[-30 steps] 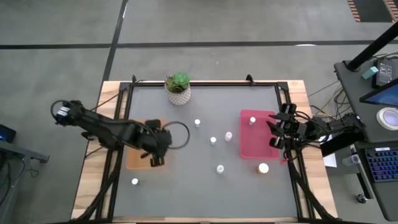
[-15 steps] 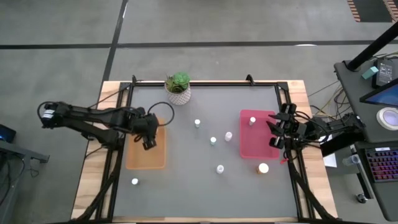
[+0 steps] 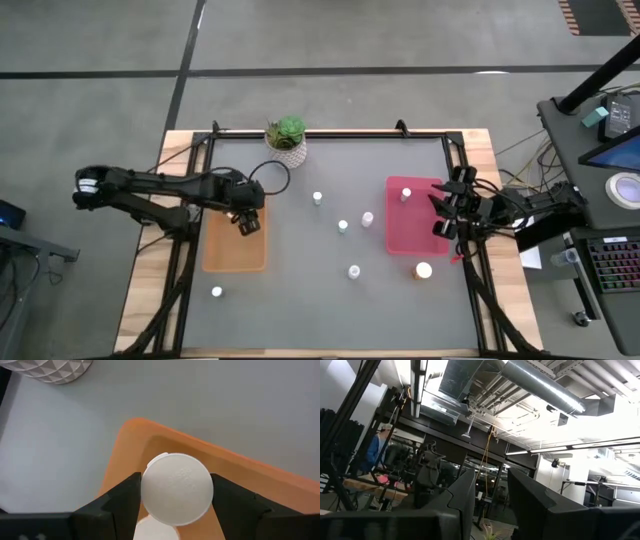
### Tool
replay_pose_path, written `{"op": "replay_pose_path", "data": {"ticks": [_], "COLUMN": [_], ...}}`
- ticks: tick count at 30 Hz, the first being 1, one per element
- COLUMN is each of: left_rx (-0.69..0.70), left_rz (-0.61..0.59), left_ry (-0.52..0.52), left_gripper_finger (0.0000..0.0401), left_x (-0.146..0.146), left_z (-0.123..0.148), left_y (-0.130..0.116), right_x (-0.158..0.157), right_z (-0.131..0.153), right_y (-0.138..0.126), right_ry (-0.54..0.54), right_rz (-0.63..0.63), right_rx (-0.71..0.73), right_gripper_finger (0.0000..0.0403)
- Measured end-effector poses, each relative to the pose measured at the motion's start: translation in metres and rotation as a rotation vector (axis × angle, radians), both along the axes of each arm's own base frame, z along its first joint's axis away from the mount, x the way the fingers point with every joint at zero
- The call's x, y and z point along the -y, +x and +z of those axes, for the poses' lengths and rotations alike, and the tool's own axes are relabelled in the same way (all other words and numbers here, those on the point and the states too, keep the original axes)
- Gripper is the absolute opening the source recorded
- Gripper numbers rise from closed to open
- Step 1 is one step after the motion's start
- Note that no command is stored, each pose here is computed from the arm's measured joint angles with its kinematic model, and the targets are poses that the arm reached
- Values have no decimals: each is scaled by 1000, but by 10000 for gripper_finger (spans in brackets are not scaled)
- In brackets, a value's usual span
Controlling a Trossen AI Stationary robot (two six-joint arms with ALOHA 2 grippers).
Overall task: Pick and place medicine bottles into bin by pill shape (circle, oval)
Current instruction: Put the left orange capsule bottle into the orange bin
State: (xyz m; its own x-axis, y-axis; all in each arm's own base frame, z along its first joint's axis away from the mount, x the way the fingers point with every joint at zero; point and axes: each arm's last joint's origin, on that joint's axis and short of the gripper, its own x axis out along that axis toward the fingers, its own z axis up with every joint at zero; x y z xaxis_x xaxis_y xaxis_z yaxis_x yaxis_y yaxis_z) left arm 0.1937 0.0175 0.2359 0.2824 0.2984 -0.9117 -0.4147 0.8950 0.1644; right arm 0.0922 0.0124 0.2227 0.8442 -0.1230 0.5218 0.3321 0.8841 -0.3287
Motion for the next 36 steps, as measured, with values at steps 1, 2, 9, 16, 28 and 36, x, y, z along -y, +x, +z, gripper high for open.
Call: {"op": "replay_pose_path", "data": {"ticks": [1, 2, 9, 16, 28, 36], "left_rx": [-15, -35, -128, -120, -99, -96], "left_rz": [0, 1, -3, -32, -49, -50], "left_ry": [0, -1, -19, -20, -33, -33], "left_gripper_finger": [203, 203, 203, 203, 203, 203], "left_x": [-1, -3, -8, -9, -8, -8], "left_z": [-2, -5, -22, -29, -29, -28], "left_y": [2, 3, 14, 24, 26, 26], "right_x": [0, 0, 0, 0, 0, 0], "right_z": [0, 0, 0, 0, 0, 0], "right_y": [0, 0, 0, 0, 0, 0], "right_ry": [0, 0, -1, -3, -3, -2], "right_rz": [0, 0, -1, -2, -4, -5], "right_rx": [0, 0, 0, -1, -2, -3], "right_gripper_finger": [107, 107, 107, 107, 107, 107]}}
